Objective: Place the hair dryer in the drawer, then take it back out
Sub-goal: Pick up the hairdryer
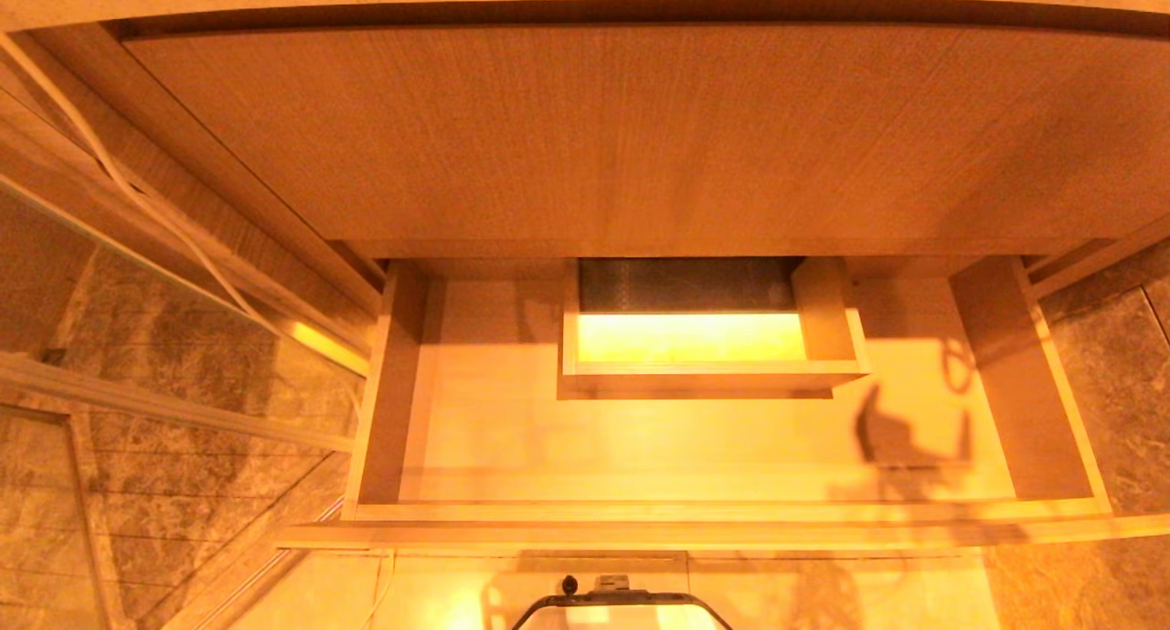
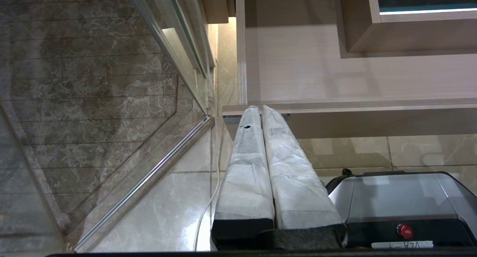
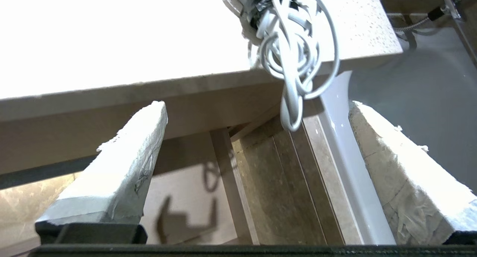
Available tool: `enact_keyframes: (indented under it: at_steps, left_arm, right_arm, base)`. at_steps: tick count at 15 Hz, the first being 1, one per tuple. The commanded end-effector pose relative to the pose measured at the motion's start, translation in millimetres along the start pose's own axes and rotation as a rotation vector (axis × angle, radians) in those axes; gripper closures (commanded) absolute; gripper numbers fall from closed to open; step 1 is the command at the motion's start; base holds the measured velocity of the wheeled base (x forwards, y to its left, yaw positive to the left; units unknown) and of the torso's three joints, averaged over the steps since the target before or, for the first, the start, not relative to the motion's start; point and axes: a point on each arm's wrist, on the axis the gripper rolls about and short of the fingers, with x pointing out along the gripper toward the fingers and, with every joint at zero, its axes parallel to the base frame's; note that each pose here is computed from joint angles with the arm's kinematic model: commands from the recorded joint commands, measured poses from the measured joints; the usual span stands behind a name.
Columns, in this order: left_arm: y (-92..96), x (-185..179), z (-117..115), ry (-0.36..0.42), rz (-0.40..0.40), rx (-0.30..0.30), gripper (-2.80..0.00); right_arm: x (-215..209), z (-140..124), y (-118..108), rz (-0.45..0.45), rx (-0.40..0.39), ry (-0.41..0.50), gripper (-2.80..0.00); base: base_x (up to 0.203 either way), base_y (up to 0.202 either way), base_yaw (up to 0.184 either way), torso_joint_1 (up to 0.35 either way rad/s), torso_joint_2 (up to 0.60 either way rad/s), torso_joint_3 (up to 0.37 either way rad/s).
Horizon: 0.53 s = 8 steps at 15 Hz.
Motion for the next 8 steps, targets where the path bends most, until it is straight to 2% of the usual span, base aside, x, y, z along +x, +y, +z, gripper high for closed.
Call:
enact_keyframes:
  at_steps: [1,3,8]
  left_arm:
    - [0.0,0.1,-0.4,0.001,0.0,0.0,0.0]
    - [0.0,0.1,-0.5,0.002,0.0,0.0,0.0]
    - [0.0,0.1,-0.4,0.001,0.0,0.0,0.0]
  right_arm:
    - [18.2,-2.8,4.7,0.003,-0.006,0.017,-2.8]
    - [23.8,-1.9,5.9,-0.001,-0.019,0.003,-2.8]
    - [23.7,-6.9,6.6,0.008,-0.031,0.041,-2.8]
  base:
    - [0.0,0.0,0.0,0.0,0.0,0.0]
    - [0.0,0.0,0.0,0.0,0.0,0.0]
    - [0.0,0.0,0.0,0.0,0.0,0.0]
